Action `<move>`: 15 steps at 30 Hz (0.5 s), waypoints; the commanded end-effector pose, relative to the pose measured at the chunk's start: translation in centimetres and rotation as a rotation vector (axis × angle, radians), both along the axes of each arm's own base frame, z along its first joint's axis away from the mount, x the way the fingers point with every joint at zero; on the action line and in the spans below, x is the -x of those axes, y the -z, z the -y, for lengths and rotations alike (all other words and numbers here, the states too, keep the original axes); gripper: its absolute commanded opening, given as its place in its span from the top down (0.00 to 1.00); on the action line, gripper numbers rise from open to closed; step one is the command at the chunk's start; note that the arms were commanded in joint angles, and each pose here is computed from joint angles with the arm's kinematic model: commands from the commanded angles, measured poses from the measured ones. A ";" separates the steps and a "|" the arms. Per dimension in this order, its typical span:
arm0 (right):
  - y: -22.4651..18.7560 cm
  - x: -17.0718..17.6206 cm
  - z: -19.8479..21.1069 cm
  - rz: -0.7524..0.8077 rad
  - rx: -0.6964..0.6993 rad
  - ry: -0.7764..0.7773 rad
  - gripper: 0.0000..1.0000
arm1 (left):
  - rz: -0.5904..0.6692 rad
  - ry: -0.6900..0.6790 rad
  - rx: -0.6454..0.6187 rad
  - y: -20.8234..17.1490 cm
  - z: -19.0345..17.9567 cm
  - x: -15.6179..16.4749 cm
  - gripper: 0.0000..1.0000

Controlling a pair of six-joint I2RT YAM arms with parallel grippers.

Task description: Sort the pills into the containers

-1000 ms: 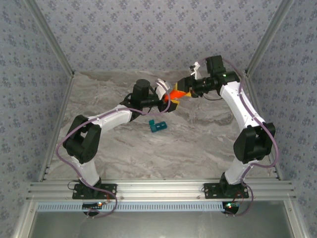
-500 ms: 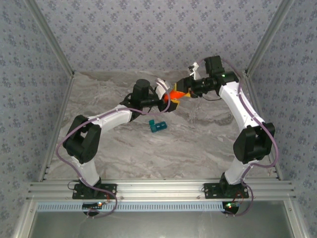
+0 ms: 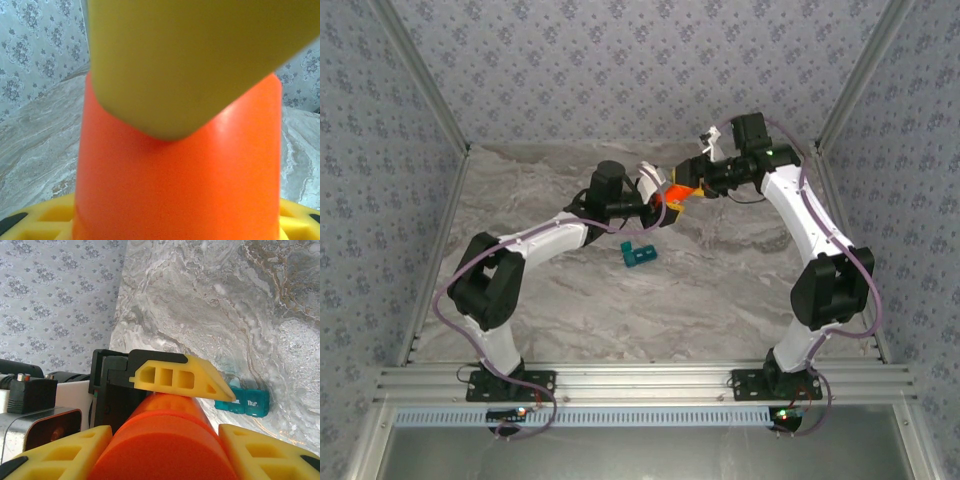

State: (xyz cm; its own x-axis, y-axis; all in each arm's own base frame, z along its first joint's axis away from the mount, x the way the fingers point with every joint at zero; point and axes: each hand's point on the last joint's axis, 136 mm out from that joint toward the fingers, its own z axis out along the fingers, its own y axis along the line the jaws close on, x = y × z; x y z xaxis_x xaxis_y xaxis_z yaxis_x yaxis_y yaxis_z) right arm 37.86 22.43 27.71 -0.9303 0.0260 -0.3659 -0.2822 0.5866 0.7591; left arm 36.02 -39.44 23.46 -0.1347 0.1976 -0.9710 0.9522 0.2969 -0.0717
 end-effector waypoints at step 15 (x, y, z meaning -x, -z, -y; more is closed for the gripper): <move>-1.9 -0.6 1.2 0.028 -0.041 0.052 0.46 | -0.050 -0.101 0.065 -3.0 -1.3 -1.9 1.00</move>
State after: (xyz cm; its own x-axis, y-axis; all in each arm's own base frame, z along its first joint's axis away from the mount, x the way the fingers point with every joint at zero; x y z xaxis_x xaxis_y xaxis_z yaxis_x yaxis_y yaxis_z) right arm 38.38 22.11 27.90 -0.9317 0.0559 -0.3590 -0.2604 0.5865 0.7670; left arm 36.24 -39.45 23.73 -0.1621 0.1840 -0.9695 0.9449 0.3120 -0.0988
